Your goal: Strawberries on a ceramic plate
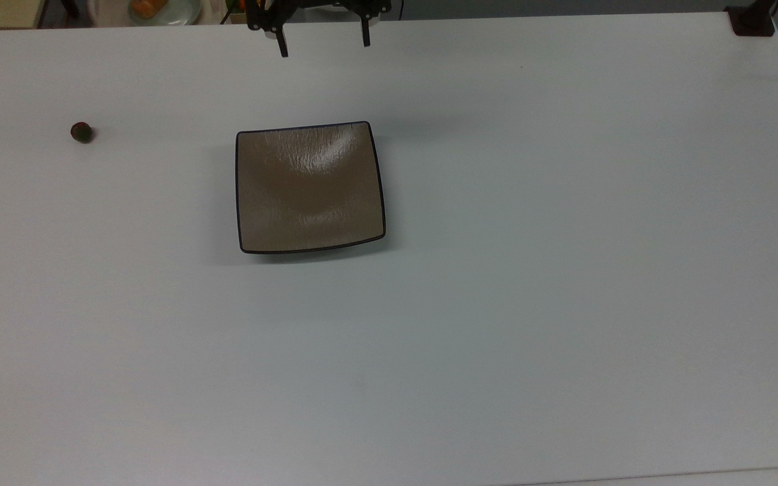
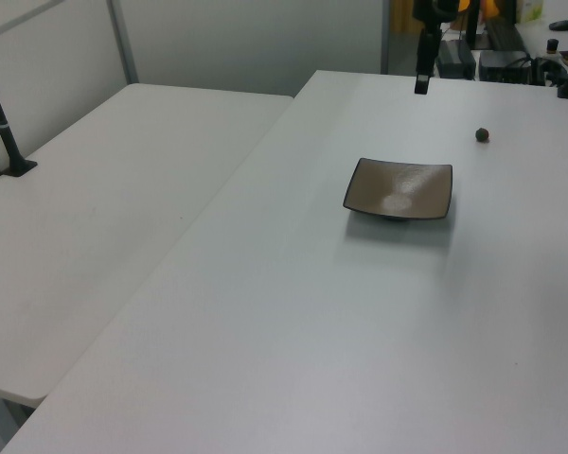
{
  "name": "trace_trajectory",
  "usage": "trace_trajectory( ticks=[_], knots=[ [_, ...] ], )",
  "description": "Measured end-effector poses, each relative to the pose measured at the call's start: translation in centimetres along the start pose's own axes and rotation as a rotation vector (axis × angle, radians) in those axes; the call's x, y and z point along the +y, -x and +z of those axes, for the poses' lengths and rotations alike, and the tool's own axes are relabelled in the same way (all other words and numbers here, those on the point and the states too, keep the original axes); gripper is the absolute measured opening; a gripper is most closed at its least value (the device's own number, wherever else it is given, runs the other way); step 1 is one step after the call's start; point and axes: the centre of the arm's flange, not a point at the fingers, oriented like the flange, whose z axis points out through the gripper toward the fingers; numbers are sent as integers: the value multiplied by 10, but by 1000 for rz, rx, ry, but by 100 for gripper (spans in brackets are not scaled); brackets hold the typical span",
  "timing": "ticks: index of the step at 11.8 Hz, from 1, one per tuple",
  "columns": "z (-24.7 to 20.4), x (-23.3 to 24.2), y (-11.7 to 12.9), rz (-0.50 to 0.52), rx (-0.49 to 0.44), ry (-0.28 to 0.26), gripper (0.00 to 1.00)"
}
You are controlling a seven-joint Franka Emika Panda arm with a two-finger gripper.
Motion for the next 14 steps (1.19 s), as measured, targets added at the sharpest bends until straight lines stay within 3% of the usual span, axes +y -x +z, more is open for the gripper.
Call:
trace_trajectory(
  ticks=[14],
  knots=[
    [-3, 6, 0, 10, 7, 2, 100]
  ],
)
